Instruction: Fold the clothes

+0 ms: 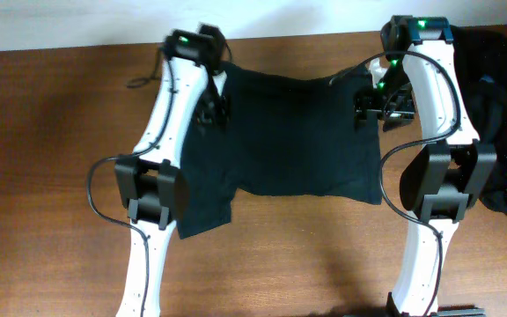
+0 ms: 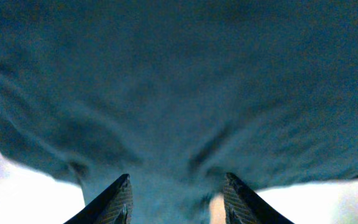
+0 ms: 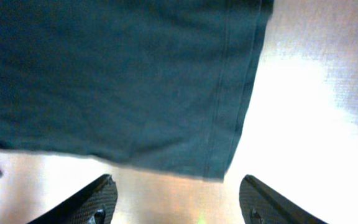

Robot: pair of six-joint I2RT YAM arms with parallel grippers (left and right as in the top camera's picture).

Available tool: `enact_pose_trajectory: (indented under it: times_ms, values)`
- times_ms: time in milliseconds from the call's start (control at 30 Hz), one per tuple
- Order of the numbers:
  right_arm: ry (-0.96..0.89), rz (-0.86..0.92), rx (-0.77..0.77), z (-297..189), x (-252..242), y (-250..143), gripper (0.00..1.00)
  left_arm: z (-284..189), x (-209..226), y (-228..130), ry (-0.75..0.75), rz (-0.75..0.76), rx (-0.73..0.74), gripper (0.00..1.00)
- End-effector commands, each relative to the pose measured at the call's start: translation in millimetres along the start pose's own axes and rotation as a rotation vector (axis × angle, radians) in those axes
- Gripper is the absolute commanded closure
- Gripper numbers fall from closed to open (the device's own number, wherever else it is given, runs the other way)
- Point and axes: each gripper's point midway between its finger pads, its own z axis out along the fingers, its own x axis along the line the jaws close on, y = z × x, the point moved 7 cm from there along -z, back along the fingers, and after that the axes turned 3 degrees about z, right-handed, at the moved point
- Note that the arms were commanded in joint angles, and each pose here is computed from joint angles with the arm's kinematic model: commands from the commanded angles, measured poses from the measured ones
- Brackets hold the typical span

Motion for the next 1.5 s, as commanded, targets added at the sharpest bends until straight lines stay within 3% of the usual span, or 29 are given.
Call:
enact_pose_trajectory:
  times_ms: [0,267,400,667,800,933,1100,1467]
  values:
    - [0.013,-0.014,-0.010,-8,8,-6,0.35,-43,-4,-32,0.097,0.006,-0.043,0.53]
    - [-0.044,-0.086,0.160,28,34,-39,0.41,-66,6,-92,0.209,-0.043,-0.075,0.53]
    - [-0.073,-0.098,0.185,40,38,-61,0.41,-63,12,-129,0.173,-0.060,-0.179,0.53]
    - [-0.046,-0.029,-0.083,30,30,-105,0.41,2,21,-188,0.043,-0.075,-0.403,0.52]
    - [-0.027,-0.036,-0.182,42,25,-116,0.41,33,27,-183,0.030,-0.093,-0.445,0.52]
    - [-0.028,-0.035,-0.175,67,22,-116,0.41,49,33,-171,0.023,-0.117,-0.431,0.53]
    - [-0.021,-0.014,-0.169,78,17,-110,0.50,72,36,-157,-0.004,-0.131,-0.402,0.53]
    - [0.005,0.140,-0.215,91,-13,-100,0.53,78,30,-141,-0.053,-0.120,-0.450,0.53]
